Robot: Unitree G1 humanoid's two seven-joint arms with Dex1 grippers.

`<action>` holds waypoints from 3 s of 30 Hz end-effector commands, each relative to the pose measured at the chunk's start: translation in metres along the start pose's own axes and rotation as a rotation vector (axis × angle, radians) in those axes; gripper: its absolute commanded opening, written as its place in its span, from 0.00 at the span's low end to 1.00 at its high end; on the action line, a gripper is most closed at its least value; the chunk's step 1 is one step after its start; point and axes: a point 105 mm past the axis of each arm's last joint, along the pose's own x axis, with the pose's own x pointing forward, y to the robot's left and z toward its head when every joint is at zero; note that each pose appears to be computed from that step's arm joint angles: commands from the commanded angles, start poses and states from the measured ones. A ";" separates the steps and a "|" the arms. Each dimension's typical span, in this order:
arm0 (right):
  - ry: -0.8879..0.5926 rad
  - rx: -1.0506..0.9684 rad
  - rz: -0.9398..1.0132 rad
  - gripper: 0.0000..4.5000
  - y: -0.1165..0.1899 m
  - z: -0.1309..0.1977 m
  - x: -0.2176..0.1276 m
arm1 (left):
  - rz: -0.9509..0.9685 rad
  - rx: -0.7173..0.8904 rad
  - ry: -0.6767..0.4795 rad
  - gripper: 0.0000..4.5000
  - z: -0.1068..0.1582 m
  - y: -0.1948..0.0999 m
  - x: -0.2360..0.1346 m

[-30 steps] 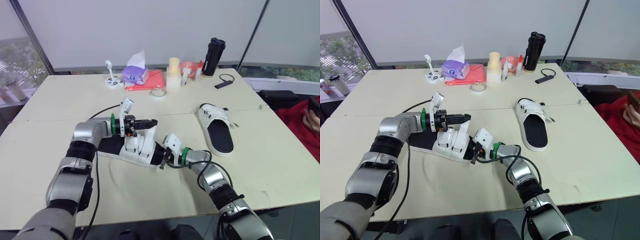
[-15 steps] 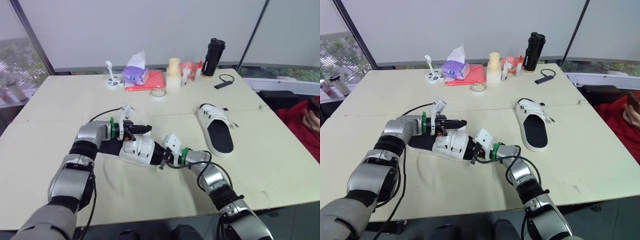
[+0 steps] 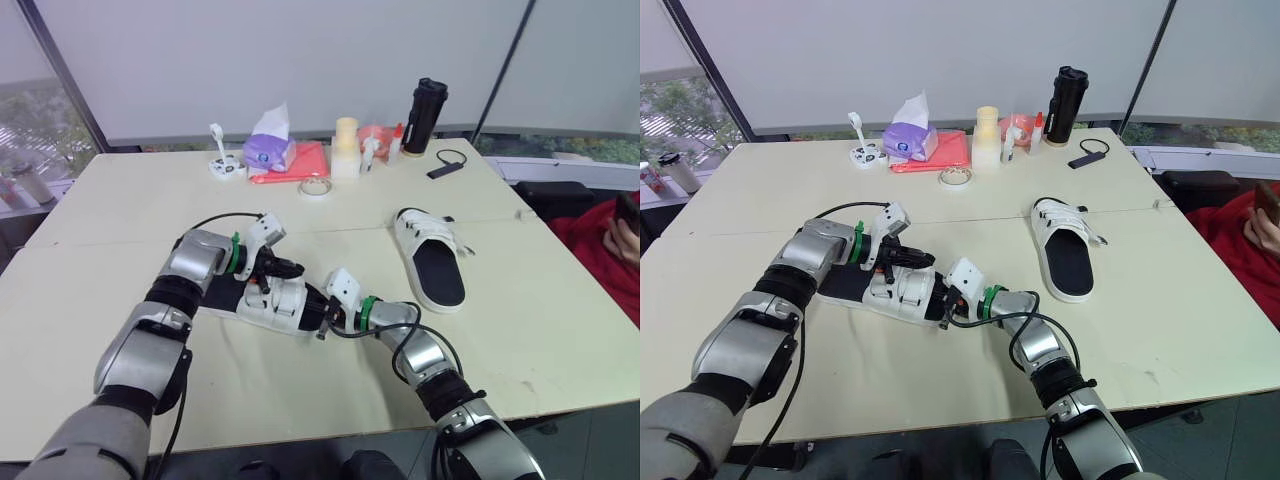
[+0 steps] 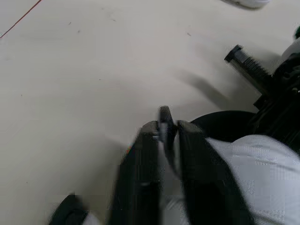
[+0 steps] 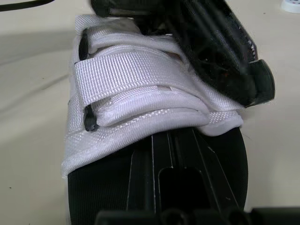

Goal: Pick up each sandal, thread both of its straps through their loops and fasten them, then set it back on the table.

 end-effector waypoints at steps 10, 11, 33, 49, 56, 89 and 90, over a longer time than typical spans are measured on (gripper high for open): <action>0.134 0.105 0.018 0.00 0.015 -0.042 -0.006 | 0.036 -0.334 -0.607 0.99 0.073 0.026 -0.082; 0.105 0.117 -0.004 0.00 0.011 -0.036 -0.006 | 0.057 -0.337 -0.604 0.99 0.066 0.027 -0.089; 0.085 0.023 -0.140 1.00 -0.008 0.046 -0.115 | 0.063 -0.356 -0.344 1.00 -0.027 -0.043 -0.099; 0.091 0.106 -0.316 1.00 -0.020 0.072 -0.170 | -0.063 -0.344 -0.299 1.00 -0.026 -0.038 -0.058; 0.103 0.104 -0.317 1.00 -0.014 0.069 -0.167 | -0.245 -0.556 -0.425 1.00 -0.001 -0.053 -0.049; 0.045 0.044 -0.459 1.00 -0.035 0.071 -0.164 | 0.035 -0.743 -0.879 0.01 0.076 -0.070 -0.029; 0.037 0.036 -0.474 1.00 -0.038 0.073 -0.164 | 0.069 -0.756 -0.940 0.01 0.085 -0.070 -0.030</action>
